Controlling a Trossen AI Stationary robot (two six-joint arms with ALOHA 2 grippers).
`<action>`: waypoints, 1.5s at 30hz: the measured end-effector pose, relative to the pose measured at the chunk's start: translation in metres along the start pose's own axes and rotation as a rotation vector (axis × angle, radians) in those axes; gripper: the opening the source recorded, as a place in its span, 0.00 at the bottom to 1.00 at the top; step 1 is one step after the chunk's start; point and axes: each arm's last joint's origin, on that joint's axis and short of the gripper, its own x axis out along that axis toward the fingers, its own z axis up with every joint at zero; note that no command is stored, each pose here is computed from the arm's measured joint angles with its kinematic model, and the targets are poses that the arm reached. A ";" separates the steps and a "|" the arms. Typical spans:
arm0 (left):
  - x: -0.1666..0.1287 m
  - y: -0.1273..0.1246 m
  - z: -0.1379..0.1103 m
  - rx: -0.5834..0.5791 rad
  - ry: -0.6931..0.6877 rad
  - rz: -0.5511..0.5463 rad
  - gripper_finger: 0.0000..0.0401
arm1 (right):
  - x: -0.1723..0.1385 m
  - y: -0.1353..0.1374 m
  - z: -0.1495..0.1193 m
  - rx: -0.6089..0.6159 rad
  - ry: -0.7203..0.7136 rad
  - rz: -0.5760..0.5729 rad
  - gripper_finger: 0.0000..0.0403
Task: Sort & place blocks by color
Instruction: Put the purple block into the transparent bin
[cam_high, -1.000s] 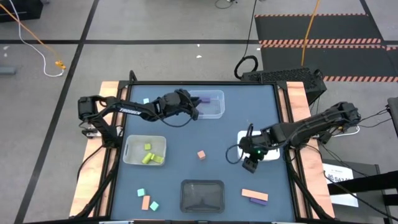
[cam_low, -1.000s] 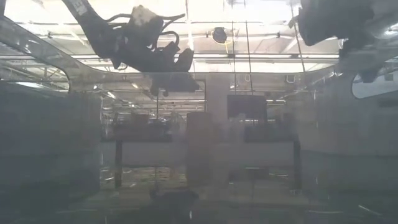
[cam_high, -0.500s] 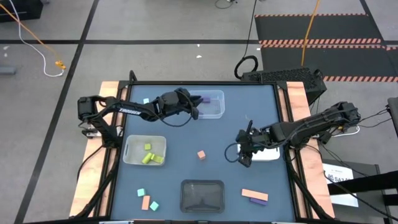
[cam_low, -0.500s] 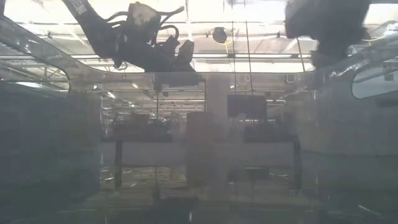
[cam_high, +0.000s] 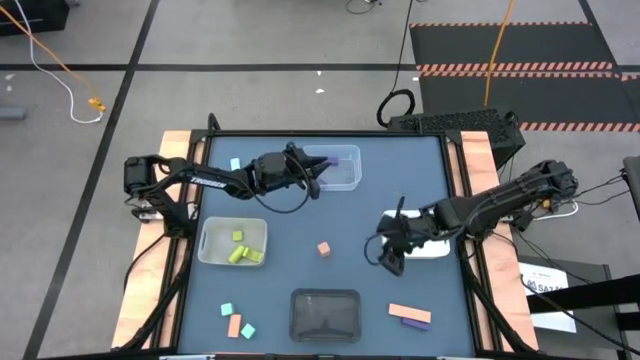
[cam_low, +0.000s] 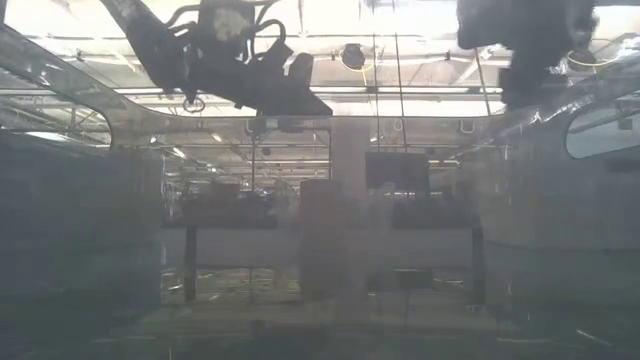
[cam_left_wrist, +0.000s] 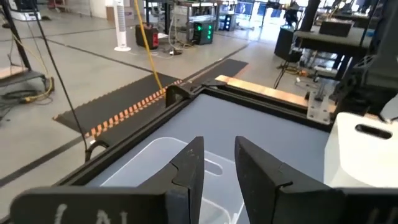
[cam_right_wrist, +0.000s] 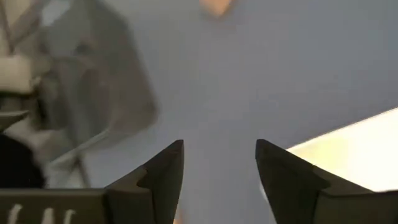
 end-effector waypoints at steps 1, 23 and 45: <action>0.000 0.000 0.000 0.002 0.003 0.000 0.22 | 0.002 0.003 -0.004 0.002 0.029 0.015 0.50; 0.000 0.000 -0.001 -0.002 0.011 0.002 0.22 | 0.050 0.069 -0.108 -0.020 0.319 0.070 0.57; -0.002 0.001 -0.016 -0.086 0.163 0.025 0.23 | 0.072 0.075 -0.141 -0.289 0.388 0.063 0.53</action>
